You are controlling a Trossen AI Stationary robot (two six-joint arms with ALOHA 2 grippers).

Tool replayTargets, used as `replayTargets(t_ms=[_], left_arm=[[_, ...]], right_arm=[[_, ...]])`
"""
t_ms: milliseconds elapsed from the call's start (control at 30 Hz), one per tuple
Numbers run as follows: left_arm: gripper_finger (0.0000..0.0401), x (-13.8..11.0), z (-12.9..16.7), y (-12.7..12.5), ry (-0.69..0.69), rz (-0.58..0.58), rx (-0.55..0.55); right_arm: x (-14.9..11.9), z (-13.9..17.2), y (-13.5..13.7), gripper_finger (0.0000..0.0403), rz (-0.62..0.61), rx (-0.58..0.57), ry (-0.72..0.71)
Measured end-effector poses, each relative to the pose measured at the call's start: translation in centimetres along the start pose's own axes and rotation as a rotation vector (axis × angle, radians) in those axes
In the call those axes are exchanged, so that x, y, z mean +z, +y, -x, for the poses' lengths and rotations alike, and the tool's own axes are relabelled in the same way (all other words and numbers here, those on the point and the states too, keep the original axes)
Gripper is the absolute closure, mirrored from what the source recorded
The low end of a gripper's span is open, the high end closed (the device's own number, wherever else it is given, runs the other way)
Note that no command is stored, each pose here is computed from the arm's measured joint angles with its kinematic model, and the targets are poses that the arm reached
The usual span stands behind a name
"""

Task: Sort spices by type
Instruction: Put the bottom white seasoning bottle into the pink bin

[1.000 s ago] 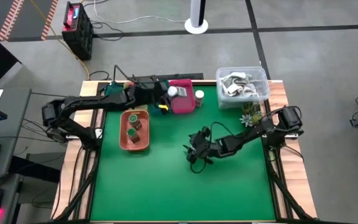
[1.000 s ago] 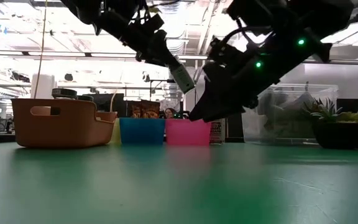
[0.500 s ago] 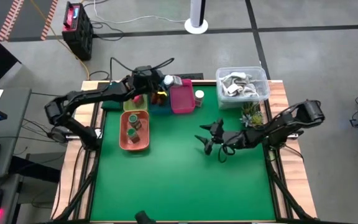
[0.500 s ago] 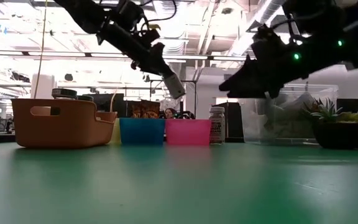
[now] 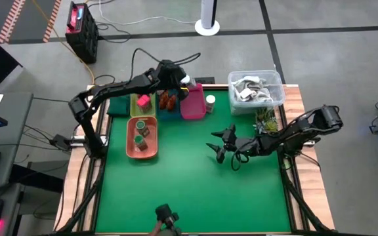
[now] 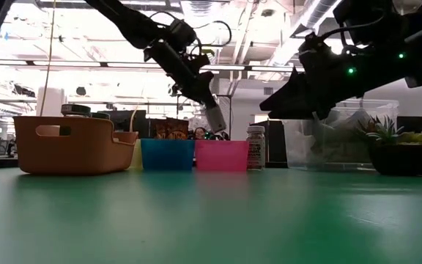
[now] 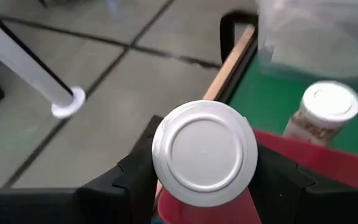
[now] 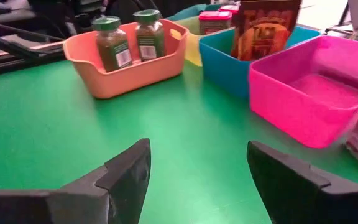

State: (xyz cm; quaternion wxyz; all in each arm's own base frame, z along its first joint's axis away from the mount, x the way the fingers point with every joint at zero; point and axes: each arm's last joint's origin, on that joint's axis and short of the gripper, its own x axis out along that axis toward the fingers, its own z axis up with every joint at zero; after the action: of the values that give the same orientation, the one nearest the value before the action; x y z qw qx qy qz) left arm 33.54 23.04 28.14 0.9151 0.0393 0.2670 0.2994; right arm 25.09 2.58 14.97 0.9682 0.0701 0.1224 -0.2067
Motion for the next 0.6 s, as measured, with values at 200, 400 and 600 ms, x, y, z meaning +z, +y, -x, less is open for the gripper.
replayTargets(t_ms=[200,400,600], left_arm=[[0.0198,0.1,-0.4,1.0,0.016,0.018,0.002],[0.0198,-0.6,-0.4,1.1,0.074,0.097,-0.097],[0.0198,-1.9,-0.7,0.3,0.186,0.069,-0.127]], right_arm=[[0.0,0.0,0.0,0.0111,-0.002,0.006,0.002],[-0.1,0.2,0.4,0.0111,-0.008,0.020,0.005],[-0.1,0.2,0.4,0.0111,-0.016,0.022,0.005]])
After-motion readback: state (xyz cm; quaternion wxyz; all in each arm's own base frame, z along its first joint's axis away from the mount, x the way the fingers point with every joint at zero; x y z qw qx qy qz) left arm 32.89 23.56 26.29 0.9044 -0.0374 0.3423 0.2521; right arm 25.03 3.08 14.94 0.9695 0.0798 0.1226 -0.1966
